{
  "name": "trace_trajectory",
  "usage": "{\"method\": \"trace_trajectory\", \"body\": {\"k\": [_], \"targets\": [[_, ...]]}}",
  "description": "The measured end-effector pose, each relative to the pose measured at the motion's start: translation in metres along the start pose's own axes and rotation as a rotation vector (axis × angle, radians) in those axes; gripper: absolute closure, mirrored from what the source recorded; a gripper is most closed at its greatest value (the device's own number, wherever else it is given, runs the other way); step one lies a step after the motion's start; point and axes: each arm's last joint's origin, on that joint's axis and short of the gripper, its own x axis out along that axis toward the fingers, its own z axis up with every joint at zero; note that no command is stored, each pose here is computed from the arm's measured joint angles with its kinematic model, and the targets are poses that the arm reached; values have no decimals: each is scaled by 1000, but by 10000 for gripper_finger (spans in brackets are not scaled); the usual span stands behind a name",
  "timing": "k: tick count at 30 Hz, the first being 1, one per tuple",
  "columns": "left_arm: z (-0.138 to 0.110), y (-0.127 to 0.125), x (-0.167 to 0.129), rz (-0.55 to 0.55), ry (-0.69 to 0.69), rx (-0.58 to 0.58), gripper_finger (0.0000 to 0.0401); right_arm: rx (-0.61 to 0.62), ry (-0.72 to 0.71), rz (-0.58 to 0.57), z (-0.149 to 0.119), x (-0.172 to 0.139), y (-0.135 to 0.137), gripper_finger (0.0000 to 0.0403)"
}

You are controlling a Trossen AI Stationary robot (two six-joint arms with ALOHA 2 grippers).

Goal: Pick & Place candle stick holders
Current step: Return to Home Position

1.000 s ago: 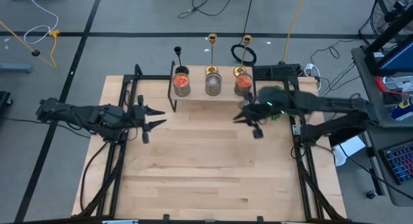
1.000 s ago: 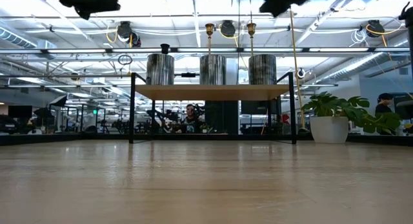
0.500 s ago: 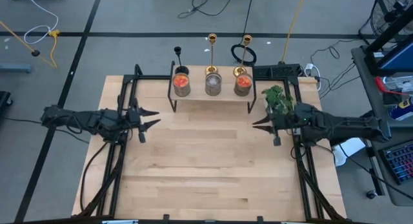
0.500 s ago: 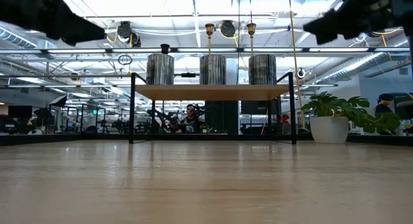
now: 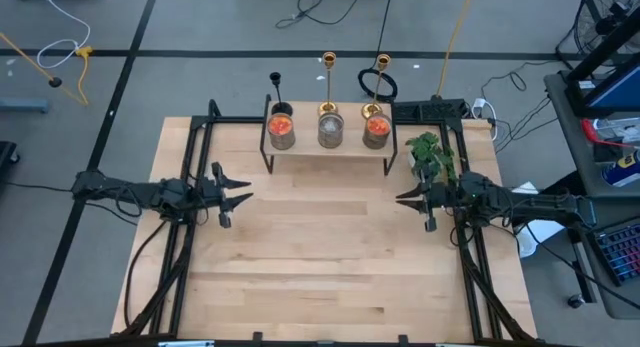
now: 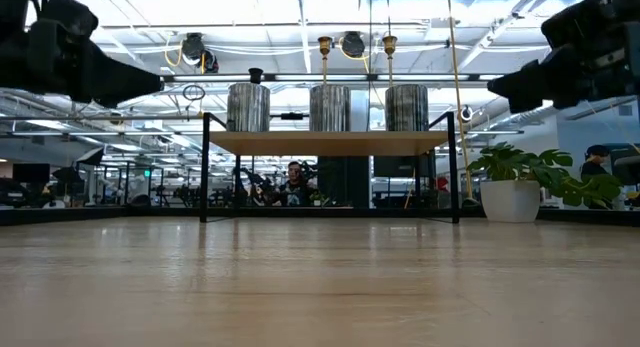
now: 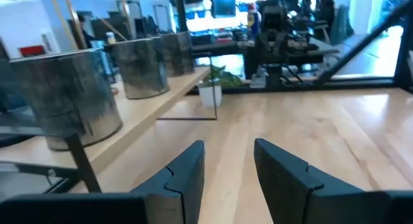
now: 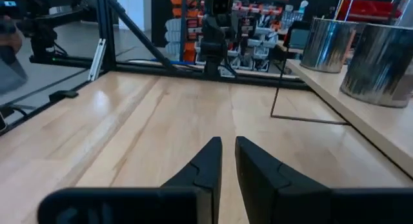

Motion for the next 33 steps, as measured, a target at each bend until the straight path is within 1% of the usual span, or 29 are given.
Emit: {"method": "trace_trajectory", "body": {"k": [2, 5, 10, 14, 19, 33], "targets": [[-5, 0, 0, 26, -6, -6, 258, 7, -24, -31, -5, 0, 0, 365], [-6, 1, 0, 73, 7, -19, 258, 17, -76, -109, -2, -2, -3, 365], [-5, 2, 0, 95, 8, -20, 258, 58, -53, -208, -5, -2, -5, 365], [-6, 2, 0, 95, 7, -49, 258, 56, -22, -286, -8, -2, -7, 365], [-6, 2, 0, 94, 9, -59, 258, 105, -29, -304, -8, -2, -8, 365], [-5, 2, 0, 94, 7, -59, 258, 102, -30, -304, -8, -2, -8, 365]]}}
